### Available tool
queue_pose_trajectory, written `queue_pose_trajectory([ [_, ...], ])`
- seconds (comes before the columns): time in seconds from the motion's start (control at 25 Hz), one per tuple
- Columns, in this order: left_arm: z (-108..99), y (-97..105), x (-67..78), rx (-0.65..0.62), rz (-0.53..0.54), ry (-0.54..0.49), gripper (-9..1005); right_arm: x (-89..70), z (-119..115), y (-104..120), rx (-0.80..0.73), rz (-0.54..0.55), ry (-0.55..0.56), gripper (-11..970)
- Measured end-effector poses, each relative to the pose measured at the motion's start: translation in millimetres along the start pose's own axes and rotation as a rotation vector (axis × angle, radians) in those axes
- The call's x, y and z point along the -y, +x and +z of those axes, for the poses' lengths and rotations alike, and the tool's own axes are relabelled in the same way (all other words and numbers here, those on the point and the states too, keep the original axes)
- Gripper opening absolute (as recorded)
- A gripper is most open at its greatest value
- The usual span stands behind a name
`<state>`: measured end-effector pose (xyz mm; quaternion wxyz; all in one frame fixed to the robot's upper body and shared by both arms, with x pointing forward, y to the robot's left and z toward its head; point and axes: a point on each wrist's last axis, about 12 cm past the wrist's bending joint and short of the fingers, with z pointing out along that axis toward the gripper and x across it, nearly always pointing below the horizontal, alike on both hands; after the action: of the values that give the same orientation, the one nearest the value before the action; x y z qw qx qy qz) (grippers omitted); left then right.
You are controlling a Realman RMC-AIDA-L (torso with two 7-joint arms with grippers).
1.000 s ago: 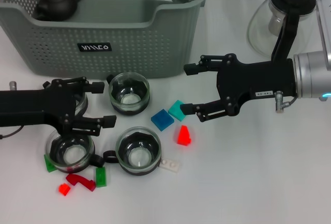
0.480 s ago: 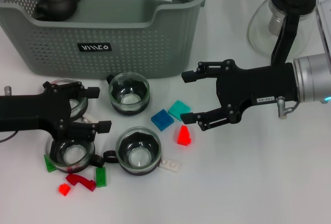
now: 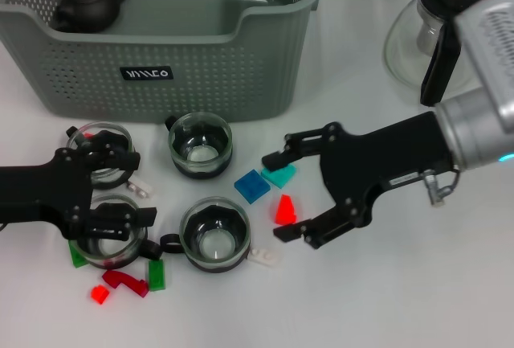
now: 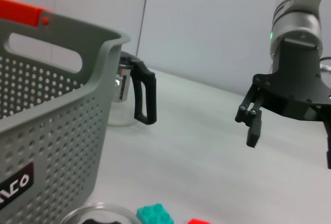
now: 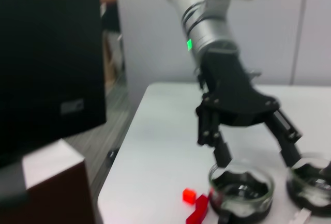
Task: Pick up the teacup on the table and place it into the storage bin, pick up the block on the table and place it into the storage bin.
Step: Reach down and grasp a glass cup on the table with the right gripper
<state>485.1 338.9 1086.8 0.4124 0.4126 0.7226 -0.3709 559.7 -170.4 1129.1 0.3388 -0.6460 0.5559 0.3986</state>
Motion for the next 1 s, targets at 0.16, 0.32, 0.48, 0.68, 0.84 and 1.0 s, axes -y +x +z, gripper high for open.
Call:
queue_pose_trajectory([
  [0.16, -3.7, 1.5, -0.1, -0.008, 0.001, -0.022, 934, 4.6, 16.3, -16.5, -0.099, -0.041, -0.058, 916],
  [0.32, -4.4, 1.7, -2.0, 0.004, -0.005, -0.042, 933, 6.4, 34.7, -28.0, -0.175, -0.082, -0.117, 916],
  [0.48, -3.8, 0.8, -3.6, 0.009, -0.005, -0.051, 933, 6.7, 51.7, -38.3, -0.248, -0.118, -0.175, 915],
  [0.68, -3.3, 0.9, -5.8, 0.005, -0.009, -0.066, 933, 7.7, 71.2, -44.3, -0.335, -0.159, -0.199, 915],
  [0.84, -3.3, 1.6, -7.1, -0.001, -0.006, -0.077, 933, 6.9, 81.2, -45.3, -0.391, -0.188, -0.213, 915],
  [1.0, -3.3, 2.2, -7.4, -0.01, -0.002, -0.077, 933, 6.3, 91.5, -46.9, -0.438, -0.224, -0.217, 915],
])
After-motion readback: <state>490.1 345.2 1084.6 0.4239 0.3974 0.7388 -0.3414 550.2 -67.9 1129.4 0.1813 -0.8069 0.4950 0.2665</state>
